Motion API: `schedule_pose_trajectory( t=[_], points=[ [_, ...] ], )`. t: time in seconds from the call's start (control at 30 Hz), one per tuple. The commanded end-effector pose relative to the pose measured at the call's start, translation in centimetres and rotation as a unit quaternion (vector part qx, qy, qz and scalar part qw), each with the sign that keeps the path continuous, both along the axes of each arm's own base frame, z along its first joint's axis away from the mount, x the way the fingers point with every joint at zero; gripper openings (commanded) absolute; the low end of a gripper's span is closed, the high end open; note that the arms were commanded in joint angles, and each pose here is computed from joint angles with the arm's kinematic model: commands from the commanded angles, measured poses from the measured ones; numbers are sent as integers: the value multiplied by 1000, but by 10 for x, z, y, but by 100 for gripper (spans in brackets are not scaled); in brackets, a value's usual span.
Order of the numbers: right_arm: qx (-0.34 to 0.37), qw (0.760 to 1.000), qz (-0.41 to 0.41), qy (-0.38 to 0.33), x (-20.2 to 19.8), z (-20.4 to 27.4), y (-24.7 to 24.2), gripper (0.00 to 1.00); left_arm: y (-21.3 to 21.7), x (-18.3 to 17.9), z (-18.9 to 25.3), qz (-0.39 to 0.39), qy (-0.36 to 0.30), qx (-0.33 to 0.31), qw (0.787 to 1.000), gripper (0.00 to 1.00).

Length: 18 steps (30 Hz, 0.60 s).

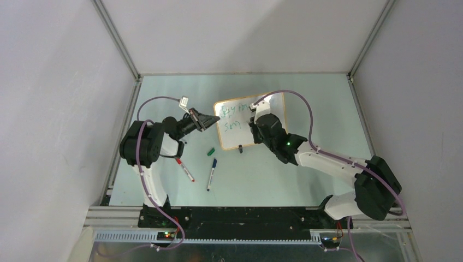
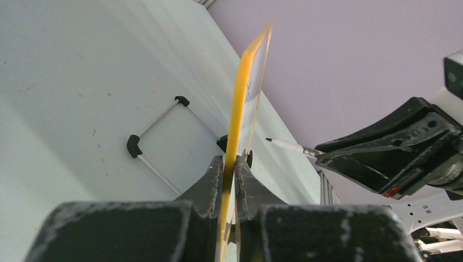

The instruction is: Write a sentence on the whiteboard

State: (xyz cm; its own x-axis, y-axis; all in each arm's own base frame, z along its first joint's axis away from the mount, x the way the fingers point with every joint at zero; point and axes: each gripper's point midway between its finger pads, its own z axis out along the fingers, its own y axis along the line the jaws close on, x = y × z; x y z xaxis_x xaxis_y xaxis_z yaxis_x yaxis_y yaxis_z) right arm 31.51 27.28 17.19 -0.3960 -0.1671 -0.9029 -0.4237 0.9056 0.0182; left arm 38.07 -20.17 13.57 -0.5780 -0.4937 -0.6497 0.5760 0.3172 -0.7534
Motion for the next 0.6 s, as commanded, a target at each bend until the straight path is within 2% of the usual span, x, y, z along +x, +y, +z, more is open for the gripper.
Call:
schedule_pose_trajectory(
  t=[0.0,0.57],
  points=[
    [24,1000,0,12,6,11,6,0,-4,2,13,-10,-30,-6,999,0],
    [20,1000,-8,15,21,17,10,0,-5,2,13,-12,-30,-6,999,0]
  ],
)
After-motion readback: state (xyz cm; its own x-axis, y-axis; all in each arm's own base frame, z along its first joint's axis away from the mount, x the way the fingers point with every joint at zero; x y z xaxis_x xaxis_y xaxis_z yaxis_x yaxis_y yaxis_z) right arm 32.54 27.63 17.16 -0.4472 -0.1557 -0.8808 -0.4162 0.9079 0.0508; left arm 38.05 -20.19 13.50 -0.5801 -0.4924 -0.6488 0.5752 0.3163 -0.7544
